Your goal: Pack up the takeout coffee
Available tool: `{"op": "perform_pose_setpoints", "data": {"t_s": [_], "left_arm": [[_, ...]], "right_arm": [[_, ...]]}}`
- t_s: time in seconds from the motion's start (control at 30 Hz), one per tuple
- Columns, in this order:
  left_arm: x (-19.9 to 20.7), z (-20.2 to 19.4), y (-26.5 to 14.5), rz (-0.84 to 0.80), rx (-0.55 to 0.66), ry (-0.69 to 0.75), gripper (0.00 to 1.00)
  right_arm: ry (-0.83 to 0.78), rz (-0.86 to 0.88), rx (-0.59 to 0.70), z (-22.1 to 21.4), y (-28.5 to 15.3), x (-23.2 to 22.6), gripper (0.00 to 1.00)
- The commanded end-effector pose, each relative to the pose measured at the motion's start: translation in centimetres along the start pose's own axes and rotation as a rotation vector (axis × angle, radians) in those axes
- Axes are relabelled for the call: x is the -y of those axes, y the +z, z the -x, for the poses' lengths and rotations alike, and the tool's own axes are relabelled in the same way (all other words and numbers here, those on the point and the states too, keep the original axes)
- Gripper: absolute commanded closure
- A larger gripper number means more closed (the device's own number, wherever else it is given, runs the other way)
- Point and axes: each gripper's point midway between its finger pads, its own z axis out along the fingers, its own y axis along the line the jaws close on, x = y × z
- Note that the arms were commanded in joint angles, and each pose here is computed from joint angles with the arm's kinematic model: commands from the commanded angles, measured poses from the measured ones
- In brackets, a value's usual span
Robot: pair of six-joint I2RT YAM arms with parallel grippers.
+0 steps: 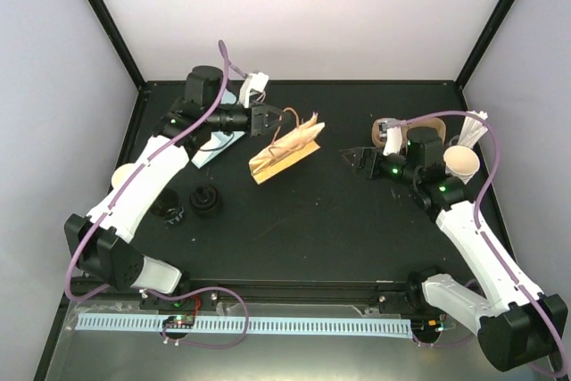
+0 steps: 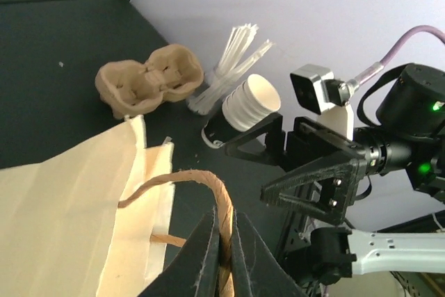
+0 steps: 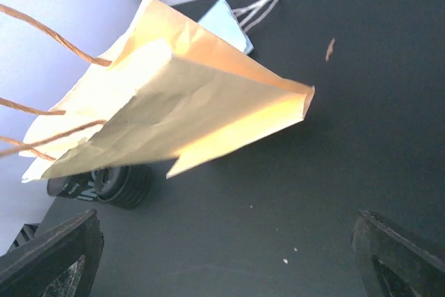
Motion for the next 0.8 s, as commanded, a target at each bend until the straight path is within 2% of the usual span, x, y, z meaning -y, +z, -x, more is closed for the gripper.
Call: {"op": "perform_pose_setpoints", "data": {"t_s": [0.0,0.23,0.37,0.47,0.57,0.77], "left_arm": [[4.2,4.3,-1.8,-0.034,0.066,0.129,0.93],[6.3,6.4,-3.2,-0.018,0.092,0.189,0.91],[6.4,6.3,-3.2,-0.029,0.09,0.183,0.9],[6.2,5.6,-2.8,-0.048,0.07,0.169,0.9],[5.5,4.8,-2.4,-0.05,0.049,0.158,0.9],[3.9,3.3,-1.5,-0.04,0.011,0.144,0.98]], "right_arm": [[-0.067,0.02,0.081,3.2,-1.2,-2.0,0.0],[0.011,-0.231,0.259,7.4,-4.7,0.4,0.0],[0.025,-0.148,0.3,6.9,-5.3,-0.8,0.0],[0.006,-0.06,0.304,6.4,-5.5,-2.3,0.08],[-0.014,-0.04,0.307,6.5,-6.0,-2.9,0.09],[-0.028,0.029,0.23,6.0,-4.9,-4.1,0.08]]}}
